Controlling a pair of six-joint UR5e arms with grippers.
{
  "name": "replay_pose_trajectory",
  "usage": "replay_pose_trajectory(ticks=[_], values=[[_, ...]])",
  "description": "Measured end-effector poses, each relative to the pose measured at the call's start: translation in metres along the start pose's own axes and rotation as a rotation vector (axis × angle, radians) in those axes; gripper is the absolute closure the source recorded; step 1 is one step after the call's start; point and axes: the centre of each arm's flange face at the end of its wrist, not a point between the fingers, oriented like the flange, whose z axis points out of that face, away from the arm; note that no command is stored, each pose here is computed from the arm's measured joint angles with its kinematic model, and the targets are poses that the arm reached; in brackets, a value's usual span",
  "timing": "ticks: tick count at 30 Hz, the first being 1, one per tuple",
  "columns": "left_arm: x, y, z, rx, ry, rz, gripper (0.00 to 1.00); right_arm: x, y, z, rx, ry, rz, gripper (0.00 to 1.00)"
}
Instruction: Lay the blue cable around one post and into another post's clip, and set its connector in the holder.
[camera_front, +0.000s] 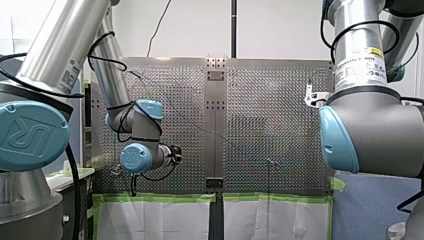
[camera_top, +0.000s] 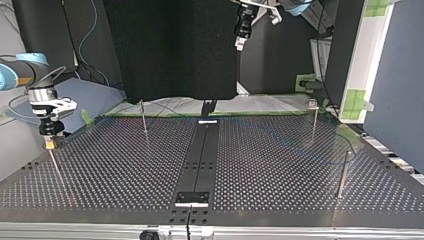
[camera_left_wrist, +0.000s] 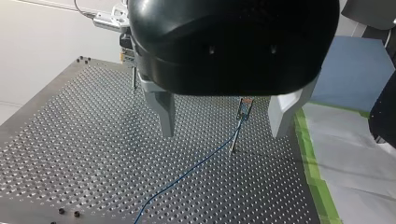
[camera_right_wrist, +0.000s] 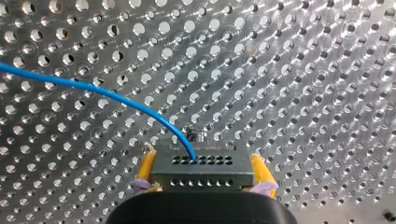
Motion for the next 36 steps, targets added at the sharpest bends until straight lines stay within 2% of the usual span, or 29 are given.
replay_pose_trajectory(ticks=[22,23,24,26,27,29,30,32,33,34,35,36], values=[[-0.0005,-0.0004,0.0006,0.000,0.000,0.000,0.00,-0.0005,0.0002,0.0012,-0.001,0.008,-0.002,1.00],[-0.0006,-0.0004,0.0006,0.000,0.000,0.000,0.00,-0.0005,0.0001,0.0012,-0.001,0.008,-0.002,0.91],[-0.0006,-0.0004,0.0006,0.000,0.000,0.000,0.00,-0.0005,0.0002,0.0012,-0.001,0.008,-0.002,0.91],[-0.0003,-0.0003,0.0006,0.000,0.001,0.000,0.00,-0.0004,0.0002,0.0010,-0.002,0.006,-0.002,0.74],[-0.0001,-0.0003,0.0005,0.000,0.001,0.001,0.00,-0.0004,0.0001,0.0010,-0.002,0.006,-0.003,0.74],[0.0000,-0.0003,0.0005,0.000,0.002,0.001,0.00,-0.0008,0.0000,0.0006,-0.002,0.002,-0.002,0.53],[0.0001,-0.0002,0.0004,0.000,0.002,0.001,0.00,-0.0011,-0.0001,0.0005,-0.002,0.001,-0.002,0.53],[0.0001,-0.0002,0.0004,0.000,0.002,0.001,0.00,-0.0018,-0.0002,0.0002,-0.002,-0.003,0.000,0.33],[-0.0001,-0.0002,0.0004,0.000,0.002,0.000,0.00,-0.0020,-0.0002,0.0002,-0.002,-0.004,0.000,0.33],[-0.0003,-0.0003,0.0005,0.000,0.001,0.000,0.00,-0.0025,-0.0003,-0.0001,-0.003,-0.006,0.001,0.30],[-0.0004,-0.0003,0.0005,0.000,0.001,0.000,0.00,-0.0027,-0.0002,-0.0001,-0.004,-0.007,0.002,0.20],[-0.0005,-0.0003,0.0005,0.000,0.000,-0.001,0.00,-0.0028,-0.0002,-0.0002,-0.004,-0.007,0.002,0.20]])
